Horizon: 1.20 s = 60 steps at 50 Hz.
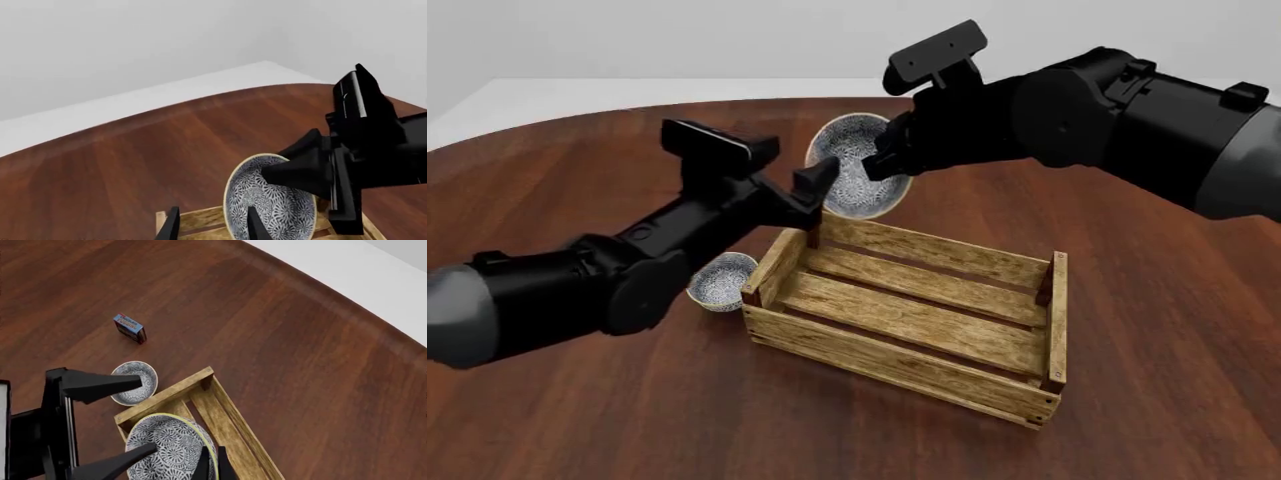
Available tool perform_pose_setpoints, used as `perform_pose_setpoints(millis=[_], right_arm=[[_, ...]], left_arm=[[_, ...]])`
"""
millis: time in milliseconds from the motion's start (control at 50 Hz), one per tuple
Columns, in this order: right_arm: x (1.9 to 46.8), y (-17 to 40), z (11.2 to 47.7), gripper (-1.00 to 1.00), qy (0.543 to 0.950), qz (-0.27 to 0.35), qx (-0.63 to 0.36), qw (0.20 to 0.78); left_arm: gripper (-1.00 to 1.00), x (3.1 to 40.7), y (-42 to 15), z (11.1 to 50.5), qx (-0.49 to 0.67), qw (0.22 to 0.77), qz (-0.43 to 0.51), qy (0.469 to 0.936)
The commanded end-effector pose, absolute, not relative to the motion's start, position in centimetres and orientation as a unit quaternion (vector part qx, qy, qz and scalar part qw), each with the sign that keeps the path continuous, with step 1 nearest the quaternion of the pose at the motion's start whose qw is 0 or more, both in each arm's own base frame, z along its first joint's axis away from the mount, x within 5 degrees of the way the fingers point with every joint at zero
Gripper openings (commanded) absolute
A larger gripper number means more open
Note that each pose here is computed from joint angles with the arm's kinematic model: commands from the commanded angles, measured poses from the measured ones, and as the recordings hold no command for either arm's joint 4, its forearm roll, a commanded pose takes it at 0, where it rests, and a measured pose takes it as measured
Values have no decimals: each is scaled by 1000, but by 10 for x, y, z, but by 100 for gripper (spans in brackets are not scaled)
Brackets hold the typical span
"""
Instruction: Stack the right bowl on the left bowl and place them in the tray.
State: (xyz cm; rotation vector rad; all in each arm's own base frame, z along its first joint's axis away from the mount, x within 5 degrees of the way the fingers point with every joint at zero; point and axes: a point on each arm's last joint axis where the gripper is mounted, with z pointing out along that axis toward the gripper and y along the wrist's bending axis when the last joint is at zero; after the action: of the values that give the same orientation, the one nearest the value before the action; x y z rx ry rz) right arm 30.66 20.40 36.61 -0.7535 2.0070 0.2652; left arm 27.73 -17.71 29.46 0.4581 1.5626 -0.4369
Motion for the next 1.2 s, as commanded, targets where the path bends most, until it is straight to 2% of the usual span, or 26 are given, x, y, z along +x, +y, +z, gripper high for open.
perform_pose_setpoints(millis=[20,340,360,880,900,1200], right_arm=[[283,194,385,-100,802,122,-303,501],[282,194,385,-100,801,123,-302,501],[282,194,385,-100,801,123,-302,501],[283,193,386,-100,802,124,-299,502],[283,194,387,100,802,125,-298,502],[280,191,391,100,801,127,-296,504]], left_arm=[[100,282,-181,294,200,661,-198,696],[100,287,-188,286,196,653,-208,702],[-100,287,-188,286,195,653,-209,702],[-100,278,-185,293,192,658,-216,696],[-100,279,-185,293,192,658,-215,696],[-100,286,-182,296,188,661,-207,696]])
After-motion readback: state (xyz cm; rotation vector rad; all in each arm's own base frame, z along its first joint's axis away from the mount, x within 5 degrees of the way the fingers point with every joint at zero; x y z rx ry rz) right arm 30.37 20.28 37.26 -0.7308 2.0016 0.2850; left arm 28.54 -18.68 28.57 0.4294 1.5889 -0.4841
